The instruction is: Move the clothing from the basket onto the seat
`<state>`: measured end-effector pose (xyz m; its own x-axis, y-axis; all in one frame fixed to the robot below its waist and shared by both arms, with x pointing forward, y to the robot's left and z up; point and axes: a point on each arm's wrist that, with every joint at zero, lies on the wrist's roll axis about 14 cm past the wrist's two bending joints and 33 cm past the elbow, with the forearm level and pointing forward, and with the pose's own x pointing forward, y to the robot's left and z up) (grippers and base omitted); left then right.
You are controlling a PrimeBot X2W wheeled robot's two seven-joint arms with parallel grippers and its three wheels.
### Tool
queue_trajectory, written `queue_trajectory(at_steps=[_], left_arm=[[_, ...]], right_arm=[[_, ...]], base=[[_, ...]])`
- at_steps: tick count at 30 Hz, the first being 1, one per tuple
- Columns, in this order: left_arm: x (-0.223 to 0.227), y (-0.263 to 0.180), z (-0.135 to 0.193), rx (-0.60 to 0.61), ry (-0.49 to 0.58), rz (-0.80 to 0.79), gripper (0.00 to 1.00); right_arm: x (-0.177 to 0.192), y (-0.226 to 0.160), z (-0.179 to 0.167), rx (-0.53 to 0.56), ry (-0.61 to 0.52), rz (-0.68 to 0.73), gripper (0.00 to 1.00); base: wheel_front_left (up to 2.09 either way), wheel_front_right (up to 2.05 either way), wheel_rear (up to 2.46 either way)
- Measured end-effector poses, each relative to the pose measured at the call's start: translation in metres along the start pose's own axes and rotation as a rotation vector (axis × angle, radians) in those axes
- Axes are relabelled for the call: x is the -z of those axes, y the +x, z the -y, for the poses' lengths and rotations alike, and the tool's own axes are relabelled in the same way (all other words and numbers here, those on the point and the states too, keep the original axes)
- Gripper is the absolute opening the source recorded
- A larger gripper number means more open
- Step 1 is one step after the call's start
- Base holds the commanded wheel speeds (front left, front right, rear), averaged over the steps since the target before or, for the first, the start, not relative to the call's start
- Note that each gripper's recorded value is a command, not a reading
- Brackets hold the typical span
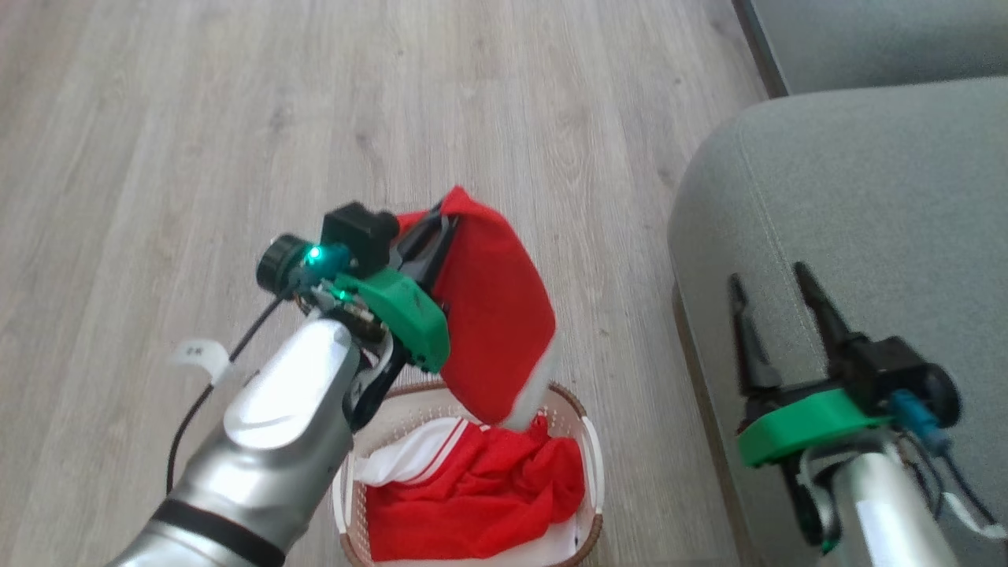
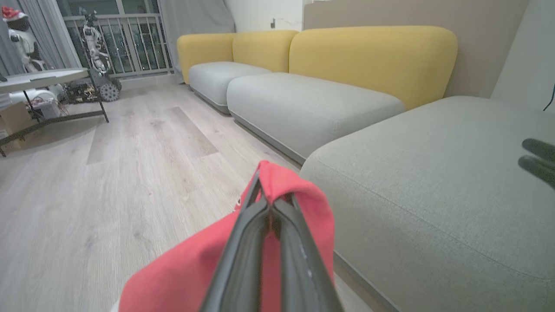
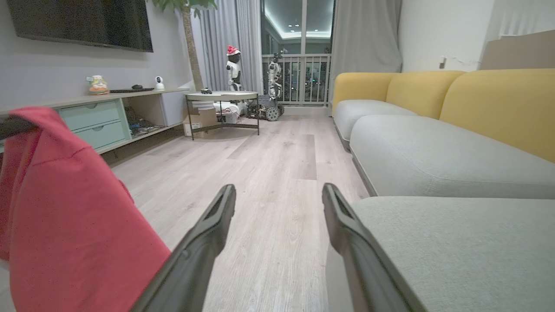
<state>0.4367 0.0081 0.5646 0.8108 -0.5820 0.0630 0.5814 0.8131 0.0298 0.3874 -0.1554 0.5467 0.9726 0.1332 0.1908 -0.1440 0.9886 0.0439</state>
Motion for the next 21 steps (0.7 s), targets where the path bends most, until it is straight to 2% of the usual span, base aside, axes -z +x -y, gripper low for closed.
queue_trajectory(at_steps=[5,12,21], left_arm=[[-0.022,0.001,-0.001,-0.002,0.017,0.04,0.0],[-0.031,-0.002,0.002,0.004,0.028,0.062,0.0],[-0.038,-0.004,0.009,0.022,0.028,0.088,0.0]], right_arm=[[0.004,0.0,-0.028,-0.081,0.01,-0.014,1.0],[0.013,0.004,-0.069,-0.207,0.022,-0.047,1.0],[0.015,0.033,-0.097,-0.335,-0.072,-0.07,1.0]], base=[[0.0,0.0,0.0],[0.0,0.0,0.0],[0.0,0.0,0.0]])
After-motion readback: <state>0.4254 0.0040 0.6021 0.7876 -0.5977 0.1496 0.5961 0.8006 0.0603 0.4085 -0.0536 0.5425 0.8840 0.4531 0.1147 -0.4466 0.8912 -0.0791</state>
